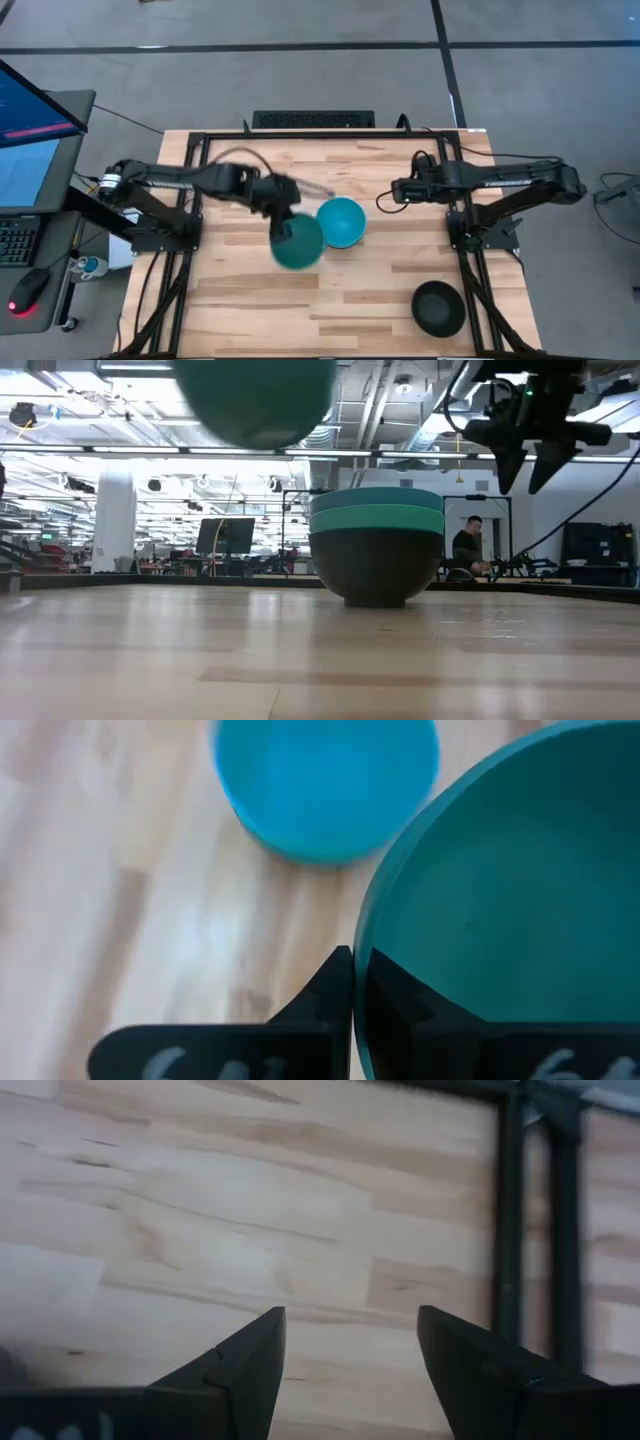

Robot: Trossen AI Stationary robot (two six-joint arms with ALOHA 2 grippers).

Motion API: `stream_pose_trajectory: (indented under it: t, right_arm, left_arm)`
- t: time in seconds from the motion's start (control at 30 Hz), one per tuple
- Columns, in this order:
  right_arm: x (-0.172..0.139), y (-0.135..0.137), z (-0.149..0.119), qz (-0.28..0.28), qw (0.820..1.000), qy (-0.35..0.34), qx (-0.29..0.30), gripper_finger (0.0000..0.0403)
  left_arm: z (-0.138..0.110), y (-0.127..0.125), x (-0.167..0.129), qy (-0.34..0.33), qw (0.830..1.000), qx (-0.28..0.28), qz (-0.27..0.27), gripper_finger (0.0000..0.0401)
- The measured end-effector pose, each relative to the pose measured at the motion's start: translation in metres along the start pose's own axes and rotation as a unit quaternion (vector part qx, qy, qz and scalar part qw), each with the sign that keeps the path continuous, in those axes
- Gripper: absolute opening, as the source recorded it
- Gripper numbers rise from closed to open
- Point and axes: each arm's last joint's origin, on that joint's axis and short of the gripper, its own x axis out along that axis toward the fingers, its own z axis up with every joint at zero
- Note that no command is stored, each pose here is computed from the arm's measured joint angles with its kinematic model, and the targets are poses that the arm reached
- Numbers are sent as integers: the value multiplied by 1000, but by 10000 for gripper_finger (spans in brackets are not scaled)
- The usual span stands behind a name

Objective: Nest bowls inside each other
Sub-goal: Stack the green bowl on top of the blue bowl

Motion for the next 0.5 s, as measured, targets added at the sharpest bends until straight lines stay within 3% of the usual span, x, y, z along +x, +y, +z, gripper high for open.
stream_pose_trajectory:
  t: [0.13, 0.37, 0.5]
  right_arm:
    - [12, -3, -6, 15, 1000, 16, 15, 250]
    - [30, 8, -15, 25, 999, 28, 21, 250]
    - [35, 6, -22, 19, 999, 32, 38, 250]
  left_arm:
    - [25, 21, -13, -7, 1000, -7, 13, 0]
    - [76, 33, 21, 99, 993, 58, 38, 0]
    - [106, 33, 35, 98, 991, 93, 14, 0]
